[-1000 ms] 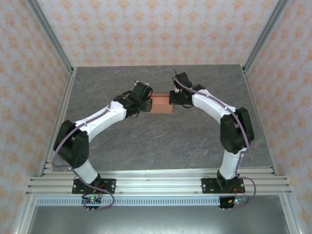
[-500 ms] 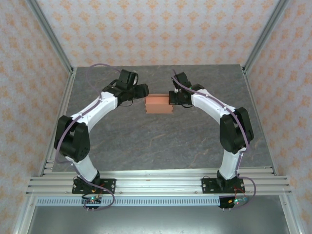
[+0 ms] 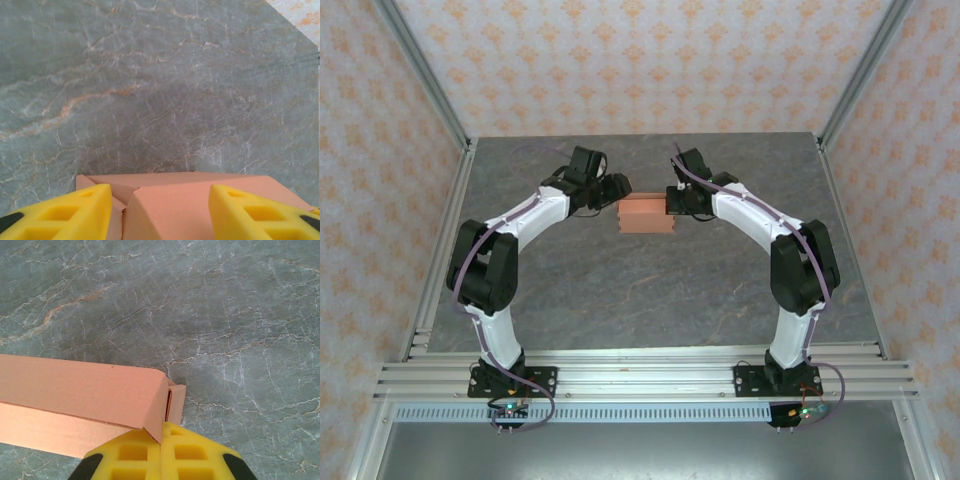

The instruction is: Fold the paper box

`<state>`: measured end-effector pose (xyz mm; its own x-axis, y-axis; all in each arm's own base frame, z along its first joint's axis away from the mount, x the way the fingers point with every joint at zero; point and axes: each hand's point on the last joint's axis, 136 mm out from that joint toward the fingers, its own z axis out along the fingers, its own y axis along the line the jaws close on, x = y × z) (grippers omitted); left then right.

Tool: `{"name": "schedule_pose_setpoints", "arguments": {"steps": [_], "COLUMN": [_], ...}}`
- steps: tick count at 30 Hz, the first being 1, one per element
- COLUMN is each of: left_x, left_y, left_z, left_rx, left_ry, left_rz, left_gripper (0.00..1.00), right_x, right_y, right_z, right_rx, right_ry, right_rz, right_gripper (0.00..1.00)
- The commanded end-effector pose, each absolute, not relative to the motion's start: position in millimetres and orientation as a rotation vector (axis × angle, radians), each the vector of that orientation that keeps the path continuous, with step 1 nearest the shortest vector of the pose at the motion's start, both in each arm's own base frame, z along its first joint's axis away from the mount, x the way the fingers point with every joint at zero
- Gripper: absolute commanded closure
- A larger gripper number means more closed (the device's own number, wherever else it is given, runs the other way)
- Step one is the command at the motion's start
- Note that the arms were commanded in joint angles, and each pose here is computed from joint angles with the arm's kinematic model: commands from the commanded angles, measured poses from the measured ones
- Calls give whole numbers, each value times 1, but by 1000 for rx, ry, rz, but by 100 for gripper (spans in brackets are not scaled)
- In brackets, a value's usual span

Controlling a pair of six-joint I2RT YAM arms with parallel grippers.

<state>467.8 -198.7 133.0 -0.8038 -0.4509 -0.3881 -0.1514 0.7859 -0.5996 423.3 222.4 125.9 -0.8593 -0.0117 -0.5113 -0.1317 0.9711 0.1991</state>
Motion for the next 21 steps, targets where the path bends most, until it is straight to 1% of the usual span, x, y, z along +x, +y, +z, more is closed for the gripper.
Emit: {"name": "schedule_pose_setpoints", "arguments": {"steps": [1,12,19,21], "left_x": [465,450,441,438], "left_y": [-202,-199,-200,-200], "left_z": [135,113,98,93], "left_rx": [-520,-635,-630,-628], "left_ry": [2406,2381,2420,2430], "left_rz": [-855,-912,-902,-891], "left_gripper": [51,61,63,65], "right_x": [415,414,416,416], "right_y": [216,220,218,218], "right_z": [110,107,110,110], "right_rx": [-98,-87,-73,-71], "right_ry": [2649,2644,2632,2631], "right_rz": [238,239,231,232], "right_gripper": [100,100,100,99]}}
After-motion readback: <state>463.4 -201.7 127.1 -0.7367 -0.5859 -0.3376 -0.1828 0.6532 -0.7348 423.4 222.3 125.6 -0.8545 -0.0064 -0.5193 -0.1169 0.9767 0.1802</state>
